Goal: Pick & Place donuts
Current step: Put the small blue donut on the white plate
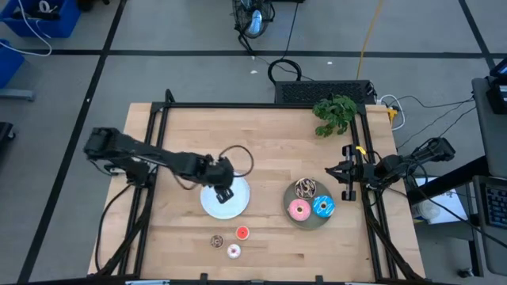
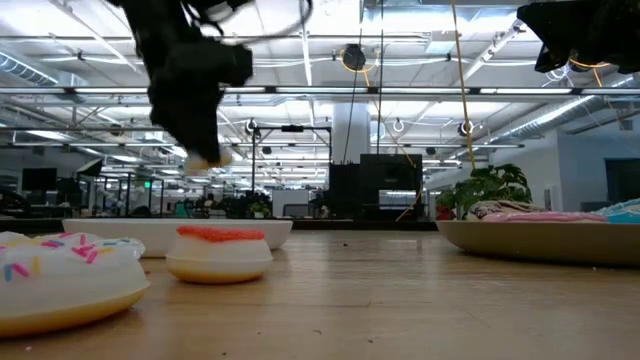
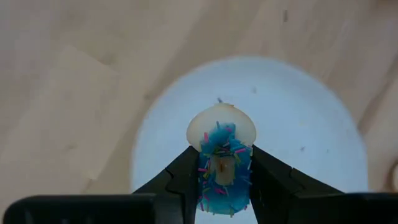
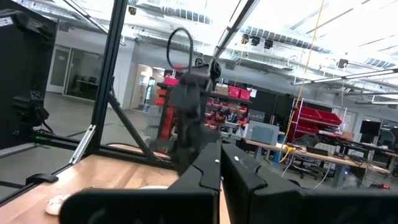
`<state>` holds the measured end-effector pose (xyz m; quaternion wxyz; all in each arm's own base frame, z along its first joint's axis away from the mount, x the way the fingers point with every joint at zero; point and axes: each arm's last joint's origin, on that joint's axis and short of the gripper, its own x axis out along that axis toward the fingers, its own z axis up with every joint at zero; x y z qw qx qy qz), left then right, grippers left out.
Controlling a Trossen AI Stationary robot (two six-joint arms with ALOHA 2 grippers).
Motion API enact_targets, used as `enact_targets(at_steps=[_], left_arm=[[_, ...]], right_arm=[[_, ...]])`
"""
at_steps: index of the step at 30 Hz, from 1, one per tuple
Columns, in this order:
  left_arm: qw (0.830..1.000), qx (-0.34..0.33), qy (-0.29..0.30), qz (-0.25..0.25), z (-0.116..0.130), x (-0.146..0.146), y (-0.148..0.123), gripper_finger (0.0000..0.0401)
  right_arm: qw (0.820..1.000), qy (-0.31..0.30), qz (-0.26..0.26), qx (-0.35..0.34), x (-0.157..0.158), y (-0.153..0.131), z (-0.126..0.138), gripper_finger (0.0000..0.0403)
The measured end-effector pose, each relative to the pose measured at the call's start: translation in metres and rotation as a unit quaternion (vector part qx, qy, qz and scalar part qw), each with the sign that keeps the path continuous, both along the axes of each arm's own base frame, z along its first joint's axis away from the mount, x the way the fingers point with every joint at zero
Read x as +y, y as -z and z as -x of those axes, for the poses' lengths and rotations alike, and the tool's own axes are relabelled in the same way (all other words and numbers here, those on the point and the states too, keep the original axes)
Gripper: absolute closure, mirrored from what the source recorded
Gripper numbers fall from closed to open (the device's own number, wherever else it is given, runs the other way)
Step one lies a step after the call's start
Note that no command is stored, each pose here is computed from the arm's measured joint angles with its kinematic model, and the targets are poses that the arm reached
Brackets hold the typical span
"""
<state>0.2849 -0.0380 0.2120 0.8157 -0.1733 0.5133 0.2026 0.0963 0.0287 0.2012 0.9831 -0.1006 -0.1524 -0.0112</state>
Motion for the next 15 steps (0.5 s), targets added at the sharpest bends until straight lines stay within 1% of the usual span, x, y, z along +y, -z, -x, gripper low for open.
enact_targets(at_steps=[3,6,10,15], left_arm=[[0.999,0.033,0.028,0.019,-0.013,0.0,0.024,0.0281],[0.997,0.057,0.048,0.012,-0.02,0.0,0.043,0.0281],[0.996,0.081,0.04,-0.006,-0.023,0.002,0.057,0.0281],[0.995,0.09,0.045,-0.012,-0.024,0.002,0.061,0.0278]], right_arm=[[1.0,0.001,0.002,0.0,0.0,0.0,0.0,0.0403],[1.0,0.001,0.002,0.0,0.0,0.0,0.0,0.0403],[1.0,0.0,0.001,0.0,0.0,0.0,0.0,0.0403],[1.0,0.0,0.0,0.0,0.0,0.0,0.0,0.0403]])
